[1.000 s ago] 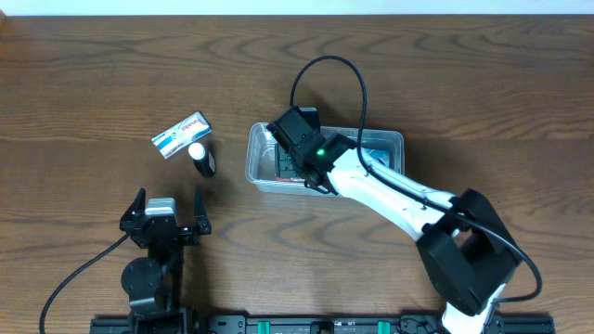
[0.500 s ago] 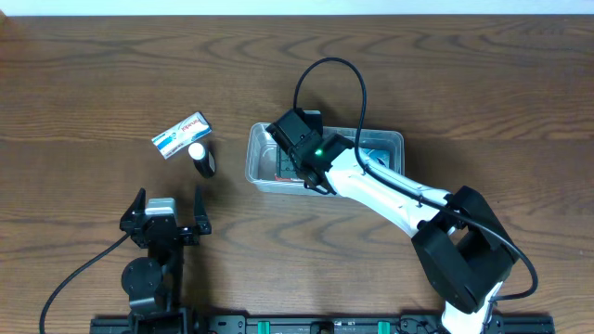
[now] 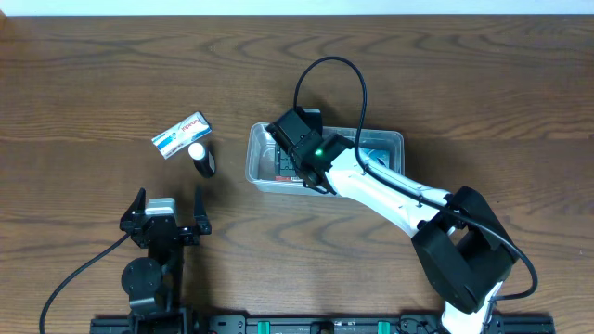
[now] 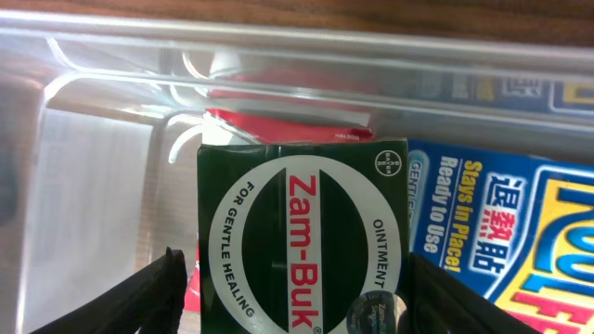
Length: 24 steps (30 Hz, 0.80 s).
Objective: Pack container
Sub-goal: 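Lower the green tin upright into the container's left side and release, then raise the right gripper and move it back to the right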
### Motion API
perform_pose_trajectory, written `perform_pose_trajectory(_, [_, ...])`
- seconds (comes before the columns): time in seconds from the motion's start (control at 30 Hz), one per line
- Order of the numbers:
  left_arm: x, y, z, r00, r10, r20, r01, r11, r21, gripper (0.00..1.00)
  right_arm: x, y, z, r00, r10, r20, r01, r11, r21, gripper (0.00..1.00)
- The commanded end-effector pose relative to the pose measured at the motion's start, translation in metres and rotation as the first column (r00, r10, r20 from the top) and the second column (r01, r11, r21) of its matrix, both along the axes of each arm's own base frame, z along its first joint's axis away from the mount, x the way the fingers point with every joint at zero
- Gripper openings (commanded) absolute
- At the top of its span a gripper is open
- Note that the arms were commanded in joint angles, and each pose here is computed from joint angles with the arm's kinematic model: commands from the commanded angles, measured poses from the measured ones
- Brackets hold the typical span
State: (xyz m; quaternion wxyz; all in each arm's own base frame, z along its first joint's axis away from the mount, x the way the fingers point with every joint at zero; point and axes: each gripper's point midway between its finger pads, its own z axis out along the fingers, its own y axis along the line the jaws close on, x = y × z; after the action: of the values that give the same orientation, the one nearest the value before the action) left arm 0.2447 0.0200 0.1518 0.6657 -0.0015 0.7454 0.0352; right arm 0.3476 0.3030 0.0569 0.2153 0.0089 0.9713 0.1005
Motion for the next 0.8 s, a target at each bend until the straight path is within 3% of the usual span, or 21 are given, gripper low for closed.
perform_pose_trajectory(0.0, [-0.001,0.000,-0.016,0.999,-0.001,-0.049,0.001,1.000,-0.017,0.98,0.000,0.006,-0.001,1.000,0.021,0.019,-0.020,1.000,-0.012,0.72])
perform_pose_trajectory(0.43, [-0.001,0.000,-0.016,0.999,-0.001,-0.049,0.001,1.000,-0.017,0.98,-0.003,0.010,0.000,0.999,0.042,0.026,-0.041,0.999,-0.018,0.72])
perform_pose_trajectory(0.57, [-0.001,0.000,-0.016,0.999,-0.001,-0.049,0.001,1.000,-0.017,0.98,-0.004,0.009,0.008,0.998,0.059,0.038,-0.058,0.998,-0.024,0.84])
perform_pose_trajectory(0.77, [-0.001,0.000,-0.016,0.999,-0.001,-0.049,0.001,1.000,-0.017,0.98,-0.003,0.010,0.070,0.981,0.112,0.156,-0.118,0.992,0.031,0.96])
